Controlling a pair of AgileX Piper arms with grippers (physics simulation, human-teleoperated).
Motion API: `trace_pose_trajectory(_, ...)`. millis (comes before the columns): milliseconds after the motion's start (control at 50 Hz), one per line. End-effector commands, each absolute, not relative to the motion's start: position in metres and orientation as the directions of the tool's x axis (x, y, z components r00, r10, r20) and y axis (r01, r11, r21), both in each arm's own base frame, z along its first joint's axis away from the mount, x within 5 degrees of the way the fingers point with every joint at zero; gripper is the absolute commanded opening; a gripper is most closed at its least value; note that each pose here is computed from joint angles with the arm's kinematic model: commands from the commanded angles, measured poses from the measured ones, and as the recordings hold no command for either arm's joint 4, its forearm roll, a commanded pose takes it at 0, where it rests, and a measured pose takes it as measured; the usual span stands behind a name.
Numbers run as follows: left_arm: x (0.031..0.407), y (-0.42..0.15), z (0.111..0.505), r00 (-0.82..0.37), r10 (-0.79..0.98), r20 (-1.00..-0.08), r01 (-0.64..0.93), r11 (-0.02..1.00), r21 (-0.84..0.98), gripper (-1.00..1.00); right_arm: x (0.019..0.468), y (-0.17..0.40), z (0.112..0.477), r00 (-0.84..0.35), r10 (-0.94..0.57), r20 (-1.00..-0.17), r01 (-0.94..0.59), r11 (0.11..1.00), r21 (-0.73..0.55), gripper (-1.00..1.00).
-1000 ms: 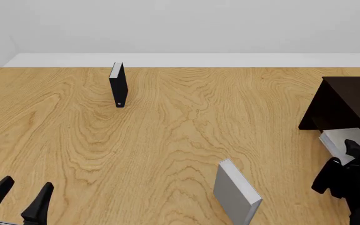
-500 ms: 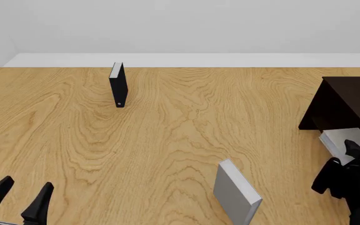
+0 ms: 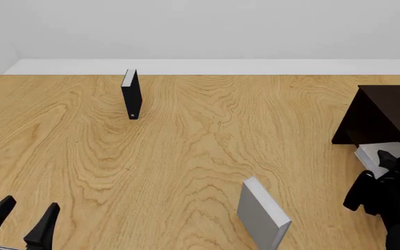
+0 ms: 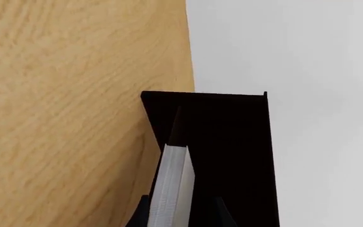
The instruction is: Pick up the book on the right and place it on the cabinet shelf.
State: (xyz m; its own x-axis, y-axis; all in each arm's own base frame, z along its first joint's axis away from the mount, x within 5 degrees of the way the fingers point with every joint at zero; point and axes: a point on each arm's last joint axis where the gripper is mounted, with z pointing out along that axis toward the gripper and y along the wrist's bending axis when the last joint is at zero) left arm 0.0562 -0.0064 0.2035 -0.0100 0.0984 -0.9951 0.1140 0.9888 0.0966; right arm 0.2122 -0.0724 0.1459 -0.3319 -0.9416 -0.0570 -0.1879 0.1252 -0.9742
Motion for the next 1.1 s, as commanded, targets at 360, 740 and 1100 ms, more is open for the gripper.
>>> trace_pose_trajectory(360, 0.056, -0.007, 0.203, -0.011, 0.117, -0.993, 0.122, 0.986, 0.115, 1.0, 0.216, -0.048, 0.153, -0.24, -0.961, -0.136, -0.159, 0.177, -0.971, 1.0)
trace_pose_trajectory(740, 0.056, -0.007, 0.203, -0.01, 0.122, -0.992, 0.124, 0.985, 0.12, 1.0, 0.213, -0.025, 0.174, -0.144, -0.976, -0.166, -0.144, 0.186, -0.972, 1.0)
trace_pose_trajectory(1100, 0.056, -0.007, 0.204, -0.004, 0.118, -0.993, 0.124, 0.985, 0.116, 1.0, 0.187, -0.015, 0.213, -0.109, -0.957, -0.268, -0.094, 0.279, -0.956, 1.0)
